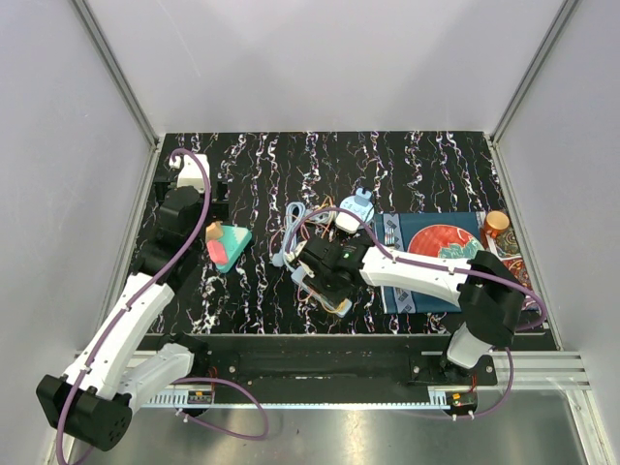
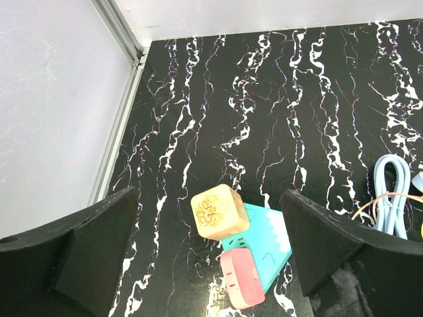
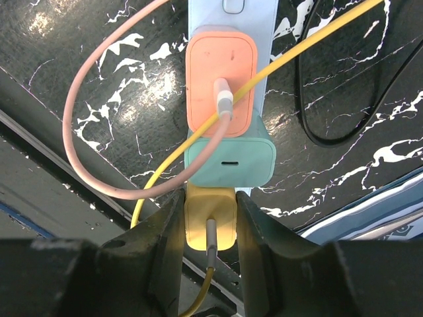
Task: Insert the plug
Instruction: Insert the plug into the socket, then press the plug into the socket.
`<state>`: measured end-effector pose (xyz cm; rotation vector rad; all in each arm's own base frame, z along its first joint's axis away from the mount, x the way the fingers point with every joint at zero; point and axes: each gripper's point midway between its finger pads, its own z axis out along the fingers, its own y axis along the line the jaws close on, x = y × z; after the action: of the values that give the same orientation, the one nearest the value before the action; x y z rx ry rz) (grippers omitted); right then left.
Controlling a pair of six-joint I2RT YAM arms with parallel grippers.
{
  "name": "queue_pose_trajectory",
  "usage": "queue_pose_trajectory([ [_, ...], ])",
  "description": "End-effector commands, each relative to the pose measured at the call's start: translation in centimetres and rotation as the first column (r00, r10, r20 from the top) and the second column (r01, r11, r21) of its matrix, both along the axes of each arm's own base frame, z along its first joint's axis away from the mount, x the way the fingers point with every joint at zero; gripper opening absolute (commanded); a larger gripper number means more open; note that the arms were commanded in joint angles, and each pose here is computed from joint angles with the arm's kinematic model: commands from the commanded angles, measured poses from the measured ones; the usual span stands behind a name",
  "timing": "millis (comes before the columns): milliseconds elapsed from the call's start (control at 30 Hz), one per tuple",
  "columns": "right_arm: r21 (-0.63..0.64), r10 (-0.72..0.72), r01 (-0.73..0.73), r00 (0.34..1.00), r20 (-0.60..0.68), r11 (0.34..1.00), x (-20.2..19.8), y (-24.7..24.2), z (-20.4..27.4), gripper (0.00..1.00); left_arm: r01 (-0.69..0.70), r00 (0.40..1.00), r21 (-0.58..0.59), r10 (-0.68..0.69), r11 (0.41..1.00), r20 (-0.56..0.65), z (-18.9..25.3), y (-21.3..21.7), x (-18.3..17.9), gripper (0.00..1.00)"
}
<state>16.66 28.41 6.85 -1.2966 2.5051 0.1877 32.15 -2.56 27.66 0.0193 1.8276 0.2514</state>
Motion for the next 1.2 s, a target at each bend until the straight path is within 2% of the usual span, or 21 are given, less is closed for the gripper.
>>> queue_pose_trajectory([
  [0,0.043,0.009,-0.008,1.0,-0.019,0.999,-0.6,1.2,1.4,0.42,-0.015,0.998,-0.007,0.016,1.0,0.062,1.5,0.4,0.2,0.96],
  [300,0.095,-0.024,0.021,0.999,0.024,0.995,0.3,2.2,3.4,0.61,-0.014,0.998,-0.008,0.014,1.0,0.065,1.6,0.4,0.1,0.96],
  [800,-0.008,-0.028,0.028,1.0,-0.008,1.0,-0.7,-0.4,1.7,0.57,-0.008,0.998,-0.009,0.008,1.0,0.062,1.5,0.2,0.2,0.96],
  [933,-0.02,-0.025,0.025,0.999,-0.025,0.999,-1.0,-0.7,1.3,0.52,-0.005,0.998,-0.008,0.005,1.0,0.059,1.4,0.2,0.2,0.96],
  [1033,-0.023,-0.018,0.018,0.999,-0.034,1.0,-1.1,-0.6,1.1,0.43,-0.005,0.998,-0.008,0.005,1.0,0.058,1.4,0.2,0.3,0.97],
  [1067,-0.026,-0.017,0.016,0.999,-0.037,1.0,-1.2,-0.6,1.1,0.33,-0.002,0.998,-0.008,0.002,1.0,0.057,1.4,0.1,0.3,0.96],
  [1133,-0.035,-0.012,0.01,0.999,-0.043,0.999,-1.2,-0.7,0.8,0.23,-0.003,0.998,-0.008,0.004,1.0,0.058,1.4,0.1,0.3,0.96],
  [1167,-0.042,-0.01,0.008,0.999,-0.044,0.999,-1.2,-0.8,0.7,0.14,-0.003,0.998,-0.007,0.004,1.0,0.056,1.3,0.1,0.2,0.97],
])
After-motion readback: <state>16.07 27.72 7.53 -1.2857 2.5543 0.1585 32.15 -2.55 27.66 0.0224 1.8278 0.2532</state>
